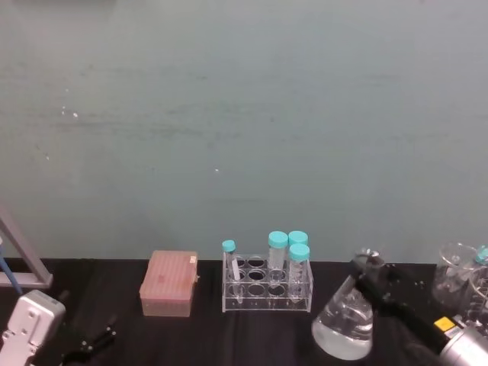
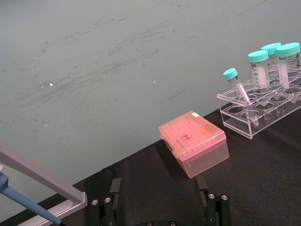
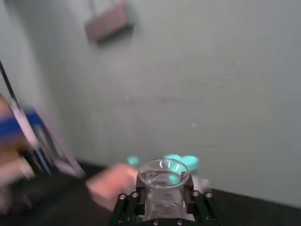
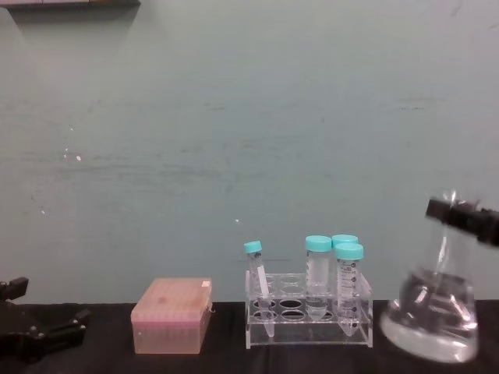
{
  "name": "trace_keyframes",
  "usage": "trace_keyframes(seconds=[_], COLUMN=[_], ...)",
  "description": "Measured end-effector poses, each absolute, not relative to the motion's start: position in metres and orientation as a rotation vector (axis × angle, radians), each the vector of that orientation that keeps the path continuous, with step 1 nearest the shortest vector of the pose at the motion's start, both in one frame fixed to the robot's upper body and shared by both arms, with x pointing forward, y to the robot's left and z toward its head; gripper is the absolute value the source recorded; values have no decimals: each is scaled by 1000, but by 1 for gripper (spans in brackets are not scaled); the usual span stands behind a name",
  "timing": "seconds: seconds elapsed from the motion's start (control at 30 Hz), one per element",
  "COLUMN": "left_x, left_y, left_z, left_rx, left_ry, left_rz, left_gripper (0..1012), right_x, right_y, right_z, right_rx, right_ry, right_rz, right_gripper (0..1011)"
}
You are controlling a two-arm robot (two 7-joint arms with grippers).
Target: Pick up the beaker with the right gripper, shake it three times, and then put it down.
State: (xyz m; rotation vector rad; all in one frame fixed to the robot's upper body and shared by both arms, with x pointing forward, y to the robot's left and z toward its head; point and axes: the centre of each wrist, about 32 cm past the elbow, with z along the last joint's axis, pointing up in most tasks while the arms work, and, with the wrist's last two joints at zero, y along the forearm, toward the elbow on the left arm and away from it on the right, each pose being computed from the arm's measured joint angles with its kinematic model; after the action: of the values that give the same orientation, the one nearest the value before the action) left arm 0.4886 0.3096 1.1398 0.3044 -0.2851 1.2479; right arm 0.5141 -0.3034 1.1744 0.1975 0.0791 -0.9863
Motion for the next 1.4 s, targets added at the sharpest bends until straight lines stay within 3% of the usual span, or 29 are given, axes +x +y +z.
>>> trace_keyframes(seconds=[0.17,0.37,0.6,0.8,0.93,1.07,1.13,1.4], left_x=[489,489,489,489,489,489,489,489], left_y=[310,310,310,310,310,310,310,310], left_z=[1140,1140,1140,1140,1140,1140,1140,1140], left_rx=[304,304,304,304,305,305,305,305], left_ry=[-285,-285,-285,-285,-285,-285,-285,-285], left_rz=[1248,1248,1248,1248,1248,1248,1248,1248], left_gripper=[1000,1000,1000,1000,1000,1000,1000,1000], right_x=[508,502,499,498,500,506,512,525], right_y=[-292,-280,-276,-276,-278,-286,-296,-321], right_z=[1174,1176,1176,1175,1176,1177,1180,1193], right_rx=[499,691,786,800,740,582,411,-11], right_ry=[393,661,837,874,815,598,339,-247], right_rz=[-968,-957,-955,-957,-977,-1006,-1014,-957], right_gripper=[461,461,461,461,461,461,461,461])
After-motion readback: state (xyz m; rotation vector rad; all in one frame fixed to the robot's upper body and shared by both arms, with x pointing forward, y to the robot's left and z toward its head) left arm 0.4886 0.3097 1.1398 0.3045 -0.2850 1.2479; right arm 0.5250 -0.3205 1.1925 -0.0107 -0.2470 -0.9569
